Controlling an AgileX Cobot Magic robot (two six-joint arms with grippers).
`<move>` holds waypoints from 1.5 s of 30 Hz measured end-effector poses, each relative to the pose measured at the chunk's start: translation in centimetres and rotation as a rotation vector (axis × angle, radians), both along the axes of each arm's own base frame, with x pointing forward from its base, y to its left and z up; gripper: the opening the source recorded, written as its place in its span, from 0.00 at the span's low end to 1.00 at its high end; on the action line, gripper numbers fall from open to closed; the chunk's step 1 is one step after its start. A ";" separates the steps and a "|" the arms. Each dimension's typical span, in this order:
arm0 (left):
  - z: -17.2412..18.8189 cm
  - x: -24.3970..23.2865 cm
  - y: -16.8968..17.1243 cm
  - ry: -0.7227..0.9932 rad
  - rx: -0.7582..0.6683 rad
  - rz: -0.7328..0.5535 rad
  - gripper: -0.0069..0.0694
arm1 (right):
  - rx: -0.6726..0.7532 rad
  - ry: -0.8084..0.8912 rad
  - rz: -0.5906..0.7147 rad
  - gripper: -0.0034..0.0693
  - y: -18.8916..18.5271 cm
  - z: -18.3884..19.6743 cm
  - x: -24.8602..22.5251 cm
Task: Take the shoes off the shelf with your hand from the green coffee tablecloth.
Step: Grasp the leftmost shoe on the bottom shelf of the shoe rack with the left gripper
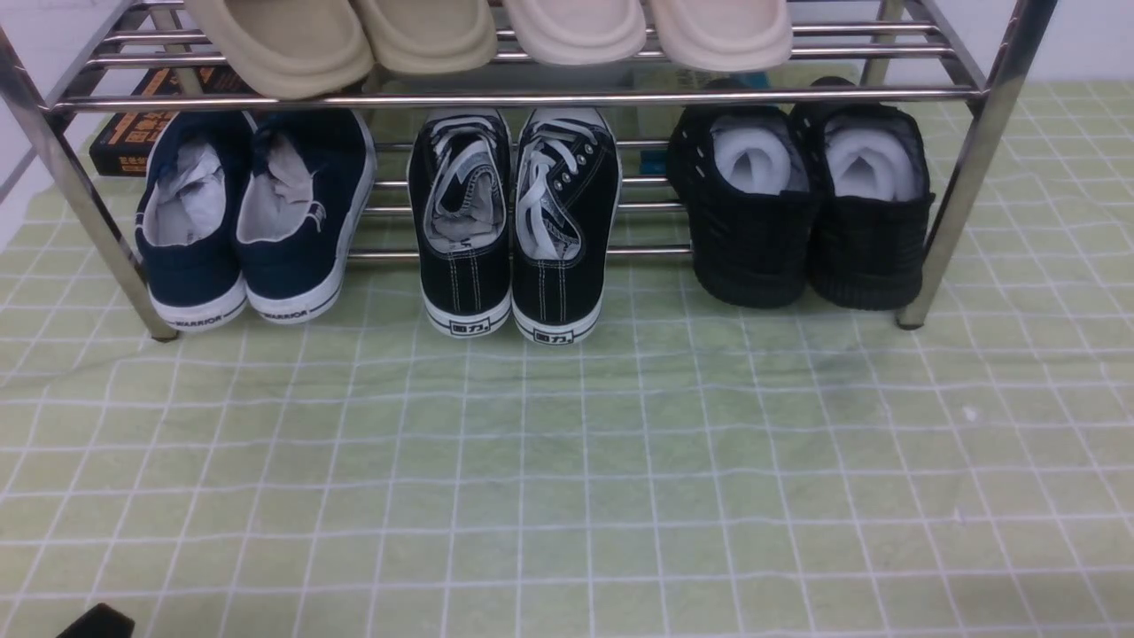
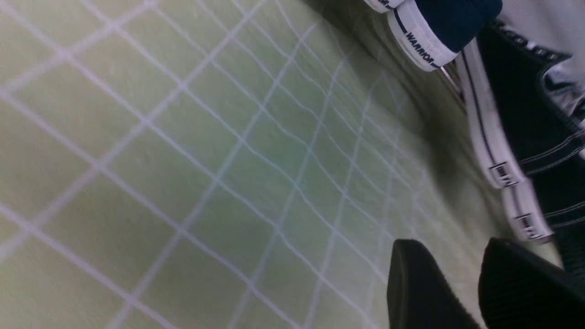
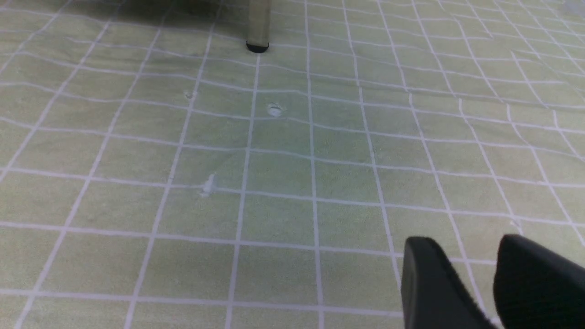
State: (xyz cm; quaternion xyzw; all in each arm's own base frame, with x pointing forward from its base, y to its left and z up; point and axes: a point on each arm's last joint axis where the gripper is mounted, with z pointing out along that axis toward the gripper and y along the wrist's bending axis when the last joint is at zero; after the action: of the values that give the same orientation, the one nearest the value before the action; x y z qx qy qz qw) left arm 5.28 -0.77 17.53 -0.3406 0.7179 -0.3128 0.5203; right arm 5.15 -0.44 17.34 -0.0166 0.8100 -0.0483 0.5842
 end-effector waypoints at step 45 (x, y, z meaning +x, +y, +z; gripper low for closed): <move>14.4 28.5 2.0 0.658 0.656 -0.063 0.61 | 0.000 0.000 0.000 0.37 0.0 0.0 0.0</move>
State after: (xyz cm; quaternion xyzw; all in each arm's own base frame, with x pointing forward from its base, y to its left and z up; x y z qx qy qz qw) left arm 33.75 1.27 31.90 -0.2171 0.9158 0.0398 0.3355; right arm 5.15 -0.44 17.34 -0.0166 0.8100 -0.0483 0.5842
